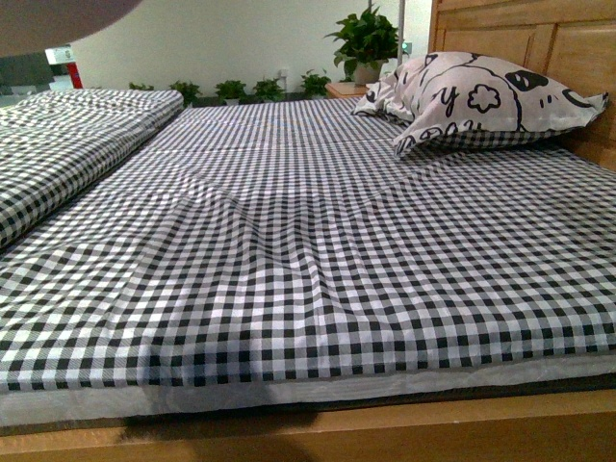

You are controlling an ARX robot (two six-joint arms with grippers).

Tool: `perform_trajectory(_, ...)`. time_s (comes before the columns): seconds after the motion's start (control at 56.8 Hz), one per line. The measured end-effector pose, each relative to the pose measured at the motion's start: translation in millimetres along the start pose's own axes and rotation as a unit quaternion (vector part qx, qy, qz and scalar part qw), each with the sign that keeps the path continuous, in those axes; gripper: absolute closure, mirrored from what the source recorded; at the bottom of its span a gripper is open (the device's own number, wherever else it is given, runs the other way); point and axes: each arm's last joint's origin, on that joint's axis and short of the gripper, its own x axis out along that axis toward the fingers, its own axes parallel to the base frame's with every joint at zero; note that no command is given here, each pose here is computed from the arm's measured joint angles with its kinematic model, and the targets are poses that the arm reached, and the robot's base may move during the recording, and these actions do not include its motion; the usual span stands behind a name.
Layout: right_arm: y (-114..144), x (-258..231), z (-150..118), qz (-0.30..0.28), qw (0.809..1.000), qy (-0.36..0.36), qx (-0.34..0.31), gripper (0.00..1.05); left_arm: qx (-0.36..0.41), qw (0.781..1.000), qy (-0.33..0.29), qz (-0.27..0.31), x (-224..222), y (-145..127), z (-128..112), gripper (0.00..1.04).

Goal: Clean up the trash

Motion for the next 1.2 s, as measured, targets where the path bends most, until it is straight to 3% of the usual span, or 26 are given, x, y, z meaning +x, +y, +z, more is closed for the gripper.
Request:
perform_trajectory(0.246,7,-45,-4,-0.005,0.999,-0.031,0.014,0.84,0.012,1.0,-0.027,-0.001,-50,-21,-7,0.78)
perform_trajectory(0.422,3,-45,-7,-0.021,0.999,-0.033,0.019,0.84,0.011,0.999,-0.039,0.004,-69,-30,-13,0.78)
perform_trajectory(1.196,3,-43,-10,-0.032,0.999,-0.027,0.019,0.84,0.011,0.999,-0.042,-0.003,-74,-34,-18,0.78)
